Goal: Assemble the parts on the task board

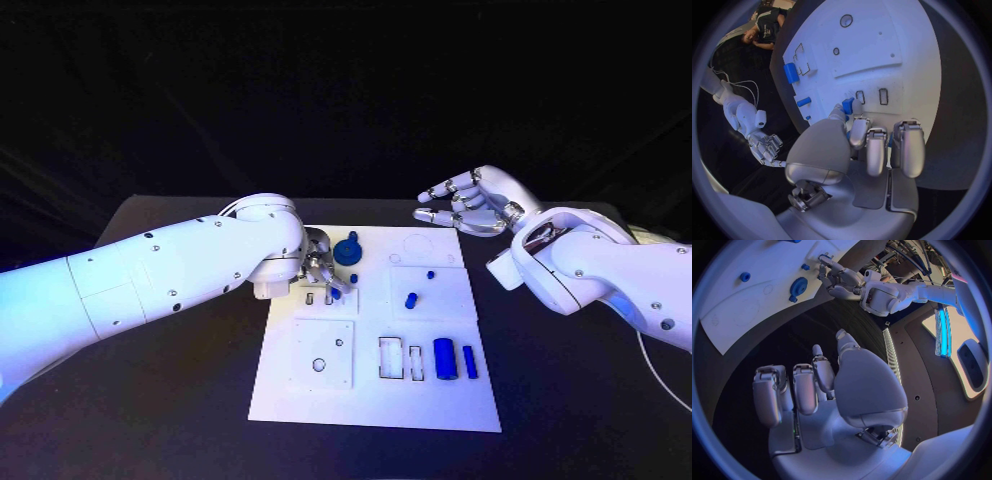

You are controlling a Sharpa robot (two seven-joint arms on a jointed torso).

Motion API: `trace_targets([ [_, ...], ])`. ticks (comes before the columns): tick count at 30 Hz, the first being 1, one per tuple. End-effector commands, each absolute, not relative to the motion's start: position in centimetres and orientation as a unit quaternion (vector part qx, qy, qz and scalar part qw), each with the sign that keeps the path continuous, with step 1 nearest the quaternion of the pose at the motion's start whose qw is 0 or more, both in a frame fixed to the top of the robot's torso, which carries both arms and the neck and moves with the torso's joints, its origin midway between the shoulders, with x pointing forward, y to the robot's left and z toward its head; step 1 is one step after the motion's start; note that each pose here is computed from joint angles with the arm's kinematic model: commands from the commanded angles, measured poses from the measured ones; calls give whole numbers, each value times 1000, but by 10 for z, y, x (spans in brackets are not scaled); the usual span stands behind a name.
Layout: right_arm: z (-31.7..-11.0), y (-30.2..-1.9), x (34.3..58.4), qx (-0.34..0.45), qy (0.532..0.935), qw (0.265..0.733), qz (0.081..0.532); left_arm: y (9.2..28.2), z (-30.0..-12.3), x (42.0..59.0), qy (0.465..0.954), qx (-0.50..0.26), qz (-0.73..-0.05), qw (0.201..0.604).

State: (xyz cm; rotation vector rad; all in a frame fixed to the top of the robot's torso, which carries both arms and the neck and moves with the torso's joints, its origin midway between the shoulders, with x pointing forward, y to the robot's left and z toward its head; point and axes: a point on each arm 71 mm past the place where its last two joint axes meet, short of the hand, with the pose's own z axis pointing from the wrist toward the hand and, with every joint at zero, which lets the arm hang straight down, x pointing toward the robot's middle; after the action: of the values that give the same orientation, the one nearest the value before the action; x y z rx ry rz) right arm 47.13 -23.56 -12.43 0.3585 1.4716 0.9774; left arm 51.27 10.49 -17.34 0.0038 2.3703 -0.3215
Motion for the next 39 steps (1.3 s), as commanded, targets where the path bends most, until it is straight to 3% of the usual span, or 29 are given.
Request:
trace_targets([
  [1, -125, -234, 471, 149, 646, 617, 425, 104, -174, 513, 921, -12, -129, 368],
  [18, -130, -233, 472, 146, 654, 612, 420, 117, -174, 507, 915, -49, -156, 369],
  [26, -135, -232, 472, 147, 657, 609, 420, 128, -172, 499, 903, -49, -157, 397],
  [39, -137, -234, 472, 147, 657, 609, 420, 134, -184, 491, 879, -48, -150, 449],
])
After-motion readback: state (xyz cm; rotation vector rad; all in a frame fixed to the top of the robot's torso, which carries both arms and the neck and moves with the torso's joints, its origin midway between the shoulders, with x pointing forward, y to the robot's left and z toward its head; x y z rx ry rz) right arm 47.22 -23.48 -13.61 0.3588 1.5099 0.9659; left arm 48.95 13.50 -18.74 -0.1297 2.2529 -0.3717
